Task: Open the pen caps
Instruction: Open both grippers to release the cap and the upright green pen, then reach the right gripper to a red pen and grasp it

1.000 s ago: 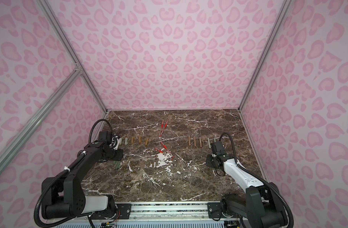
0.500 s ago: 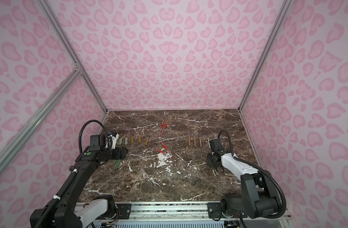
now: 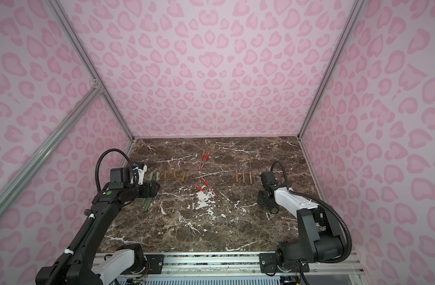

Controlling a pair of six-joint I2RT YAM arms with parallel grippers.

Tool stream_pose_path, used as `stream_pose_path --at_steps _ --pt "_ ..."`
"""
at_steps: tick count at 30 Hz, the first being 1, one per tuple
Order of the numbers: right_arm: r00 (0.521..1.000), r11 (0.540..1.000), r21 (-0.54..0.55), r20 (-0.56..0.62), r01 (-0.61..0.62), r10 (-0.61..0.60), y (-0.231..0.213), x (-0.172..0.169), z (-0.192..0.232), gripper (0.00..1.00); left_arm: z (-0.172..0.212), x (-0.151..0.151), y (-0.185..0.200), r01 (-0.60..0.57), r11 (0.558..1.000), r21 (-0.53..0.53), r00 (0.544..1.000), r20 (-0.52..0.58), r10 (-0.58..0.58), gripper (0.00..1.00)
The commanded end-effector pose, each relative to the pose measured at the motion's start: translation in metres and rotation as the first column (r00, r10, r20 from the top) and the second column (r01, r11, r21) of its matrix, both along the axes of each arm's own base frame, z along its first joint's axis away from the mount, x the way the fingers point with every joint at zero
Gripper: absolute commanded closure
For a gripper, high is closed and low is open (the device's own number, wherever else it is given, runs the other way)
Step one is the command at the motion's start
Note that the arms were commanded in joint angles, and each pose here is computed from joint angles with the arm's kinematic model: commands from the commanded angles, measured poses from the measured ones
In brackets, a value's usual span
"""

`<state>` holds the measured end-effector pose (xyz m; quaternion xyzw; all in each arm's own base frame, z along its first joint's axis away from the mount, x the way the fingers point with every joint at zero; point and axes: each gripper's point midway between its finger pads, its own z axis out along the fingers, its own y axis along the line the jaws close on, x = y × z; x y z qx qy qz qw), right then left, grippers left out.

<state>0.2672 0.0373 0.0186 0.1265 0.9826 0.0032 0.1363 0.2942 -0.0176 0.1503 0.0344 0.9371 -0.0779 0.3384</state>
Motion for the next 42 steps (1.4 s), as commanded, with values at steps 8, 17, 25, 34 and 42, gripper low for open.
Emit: stream_pose_path --at_steps 8,17,25,34,42 --pt "0.995 0.998 -0.009 0.085 -0.058 0.058 0.020 0.017 0.056 0.71 0.013 0.004 -0.002 0.003 1.000 -0.018 1.000 0.030 -0.002 0.01" --pt "0.939 0.942 0.105 0.167 -0.320 0.300 0.129 0.059 0.079 0.65 0.020 0.002 -0.017 0.060 0.994 -0.086 0.997 0.056 -0.056 0.02" --pt "0.862 0.856 0.104 0.089 -0.507 0.500 0.218 0.091 0.061 0.66 0.022 -0.001 -0.023 0.090 0.990 -0.112 0.995 0.064 -0.083 0.02" --pt "0.780 0.776 0.102 0.007 -0.623 0.625 0.277 0.108 0.041 0.67 0.022 -0.002 -0.026 0.100 0.988 -0.122 0.994 0.062 -0.093 0.02" --pt "0.735 0.739 0.085 -0.076 -0.668 0.674 0.290 0.099 0.023 0.68 0.020 -0.002 -0.024 0.094 0.989 -0.116 0.995 0.053 -0.088 0.02"
